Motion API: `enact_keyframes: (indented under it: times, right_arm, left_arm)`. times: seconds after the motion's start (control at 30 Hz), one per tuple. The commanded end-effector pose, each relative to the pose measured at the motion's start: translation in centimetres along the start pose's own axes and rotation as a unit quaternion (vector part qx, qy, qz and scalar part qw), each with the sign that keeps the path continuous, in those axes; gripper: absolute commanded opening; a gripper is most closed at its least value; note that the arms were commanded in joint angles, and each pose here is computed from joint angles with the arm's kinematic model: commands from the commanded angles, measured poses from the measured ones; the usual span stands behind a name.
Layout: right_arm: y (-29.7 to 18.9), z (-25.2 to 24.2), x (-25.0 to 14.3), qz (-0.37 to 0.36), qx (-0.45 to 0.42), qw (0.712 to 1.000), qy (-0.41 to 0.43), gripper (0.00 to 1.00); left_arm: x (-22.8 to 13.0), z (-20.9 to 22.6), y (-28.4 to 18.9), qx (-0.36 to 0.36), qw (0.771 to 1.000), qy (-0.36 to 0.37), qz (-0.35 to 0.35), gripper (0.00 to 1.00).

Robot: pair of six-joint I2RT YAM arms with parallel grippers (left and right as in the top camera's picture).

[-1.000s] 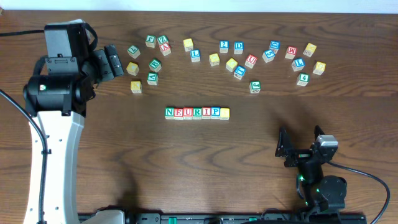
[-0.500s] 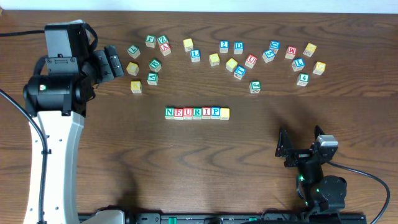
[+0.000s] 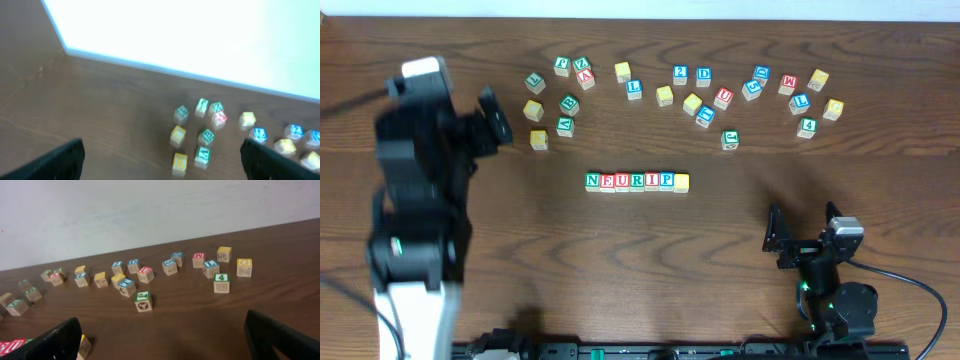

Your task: Spell out NEURIPS

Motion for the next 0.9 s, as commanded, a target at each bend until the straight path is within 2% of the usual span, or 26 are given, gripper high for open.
enact_keyframes:
  times: [0.0, 0.17, 0.47, 0.63, 0.87]
  right_arm:
    - [0.0, -0.1, -0.1, -0.002, -0.002, 1.000, -0.004, 0.99]
    - [0.0, -0.1, -0.1, -0.002, -0.002, 1.000, -0.004, 0.99]
    - [0.0, -0.1, -0.1, -0.002, -0.002, 1.000, -0.004, 0.99]
    - [0.0, -0.1, -0.1, -0.002, -0.002, 1.000, -0.004, 0.99]
    - [0.0, -0.1, -0.1, -0.002, -0.002, 1.000, -0.004, 0.99]
  left_arm:
    - [-3.3, -0.5, -1.2, -0.032, 0.996, 0.067, -0.042, 0.98]
    - [-8.8, -0.5, -3.2, -0.031, 0.989, 0.113, -0.085, 0.98]
    - [-17.8, 0.2, -3.9, -0.006, 0.989, 0.113, -0.094, 0.98]
    - [-20.7, 0.2, -3.5, 0.006, 0.988, 0.113, -0.108, 0.98]
    - [-22.6, 0.1, -2.7, 0.007, 0.988, 0.114, -0.100, 0.98]
Point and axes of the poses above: each gripper's point midway between its finger pads, its own y axis out along the fingers, its own z axis along the line the jaws close on, x = y × z, the point moved 8 cm from there along -y, back along the fingers, and after that the axes turned 8 degrees about y, right-handed, at the moved point
